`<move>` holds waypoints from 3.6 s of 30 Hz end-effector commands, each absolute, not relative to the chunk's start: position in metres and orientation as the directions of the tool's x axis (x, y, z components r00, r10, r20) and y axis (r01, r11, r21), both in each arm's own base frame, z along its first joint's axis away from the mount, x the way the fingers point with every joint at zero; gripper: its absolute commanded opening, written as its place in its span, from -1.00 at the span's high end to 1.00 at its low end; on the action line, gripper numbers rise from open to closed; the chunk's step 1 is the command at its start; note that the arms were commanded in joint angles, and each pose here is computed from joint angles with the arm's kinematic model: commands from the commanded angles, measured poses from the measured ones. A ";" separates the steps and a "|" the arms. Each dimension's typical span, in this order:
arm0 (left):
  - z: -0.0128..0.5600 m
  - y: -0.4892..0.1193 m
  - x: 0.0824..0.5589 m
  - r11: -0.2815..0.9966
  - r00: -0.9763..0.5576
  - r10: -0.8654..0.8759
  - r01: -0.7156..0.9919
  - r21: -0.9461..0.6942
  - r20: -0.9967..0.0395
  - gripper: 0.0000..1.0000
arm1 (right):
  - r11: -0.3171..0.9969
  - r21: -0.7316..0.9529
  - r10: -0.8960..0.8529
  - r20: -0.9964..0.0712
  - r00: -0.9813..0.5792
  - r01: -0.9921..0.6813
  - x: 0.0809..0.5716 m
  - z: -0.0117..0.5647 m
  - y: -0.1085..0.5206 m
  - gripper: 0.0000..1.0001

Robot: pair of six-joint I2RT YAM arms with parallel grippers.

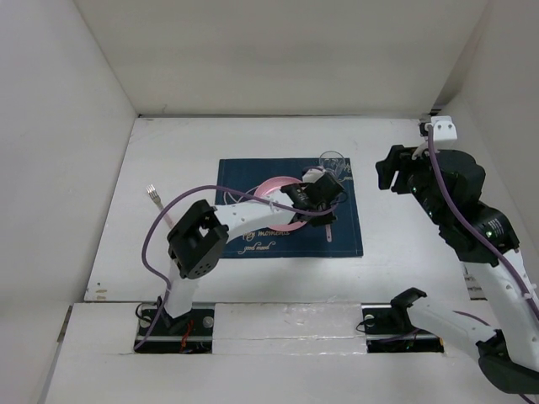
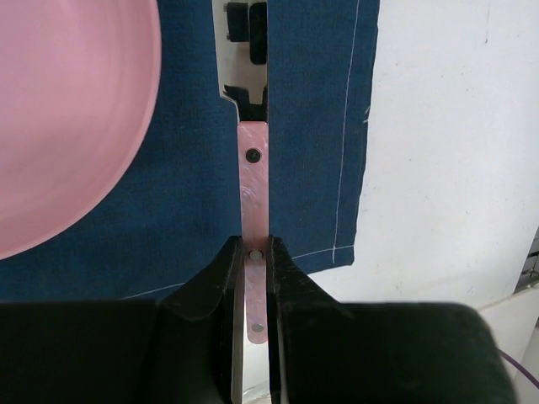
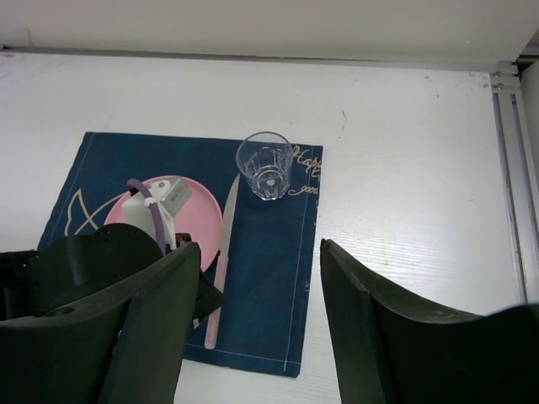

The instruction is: Set the dinner table for one person

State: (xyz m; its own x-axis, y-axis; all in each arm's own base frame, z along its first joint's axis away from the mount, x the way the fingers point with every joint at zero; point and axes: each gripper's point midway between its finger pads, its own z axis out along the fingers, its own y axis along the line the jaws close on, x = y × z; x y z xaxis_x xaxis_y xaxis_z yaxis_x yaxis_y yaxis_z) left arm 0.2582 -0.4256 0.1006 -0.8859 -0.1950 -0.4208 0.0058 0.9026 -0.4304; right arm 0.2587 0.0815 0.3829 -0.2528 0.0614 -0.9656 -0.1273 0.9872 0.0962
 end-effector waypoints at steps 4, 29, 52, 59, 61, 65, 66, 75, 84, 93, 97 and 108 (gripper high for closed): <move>0.107 -0.457 0.266 0.853 -0.892 -0.195 0.051 -0.520 -0.408 1.00 | 0.982 0.106 0.069 -0.972 -0.222 -0.158 0.258 0.394 0.084 -0.29; 0.075 -0.488 0.257 0.855 -0.926 -0.106 0.100 -0.508 -0.361 1.00 | 0.978 0.101 0.051 -0.964 -0.260 -0.182 0.265 0.377 0.094 -0.29; 0.050 -0.492 0.248 0.863 -0.947 -0.144 0.022 -0.505 -0.288 1.00 | 0.973 0.108 0.055 -0.965 -0.255 -0.201 0.259 0.376 0.094 -0.31; 0.046 -0.496 0.247 0.861 -0.952 -0.127 0.033 -0.507 -0.277 1.00 | 0.973 0.108 0.055 -0.965 -0.255 -0.201 0.257 0.375 0.093 -0.31; 0.042 -0.494 0.246 0.871 -0.954 -0.112 0.040 -0.490 -0.277 1.00 | 0.975 0.108 0.057 -0.965 -0.255 -0.192 0.258 0.375 0.091 -0.31; 0.045 -0.500 0.245 0.862 -0.958 -0.097 0.054 -0.504 -0.270 0.99 | 0.975 0.108 0.057 -0.965 -0.255 -0.192 0.258 0.375 0.091 -0.31; 0.044 -0.498 0.244 0.866 -0.959 -0.095 0.052 -0.497 -0.266 0.94 | 0.975 0.108 0.057 -0.965 -0.255 -0.192 0.258 0.375 0.091 -0.31; 0.052 -0.494 0.244 0.865 -0.955 -0.094 0.062 -0.499 -0.281 0.72 | 0.975 0.111 0.061 -0.967 -0.247 -0.193 0.259 0.377 0.091 -0.31; 0.065 -0.499 0.242 0.829 -0.953 -0.114 0.064 -0.556 -0.279 0.29 | 0.973 0.113 0.061 -0.967 -0.248 -0.202 0.258 0.377 0.093 -0.31; 0.115 -0.490 0.244 0.791 -0.929 -0.165 0.077 -0.608 -0.332 0.13 | 0.975 0.104 0.056 -0.970 -0.237 -0.195 0.252 0.381 0.088 -0.31; 0.149 -0.454 0.255 0.822 -0.865 -0.248 0.050 -0.567 -0.436 -0.38 | 0.973 0.115 0.075 -0.977 -0.200 -0.199 0.246 0.393 0.085 -0.36; 0.156 -0.182 0.328 0.798 -0.579 -0.595 -0.510 -0.321 -0.558 -1.00 | 0.949 0.127 0.074 -0.979 -0.188 -0.287 0.245 0.384 0.101 -0.94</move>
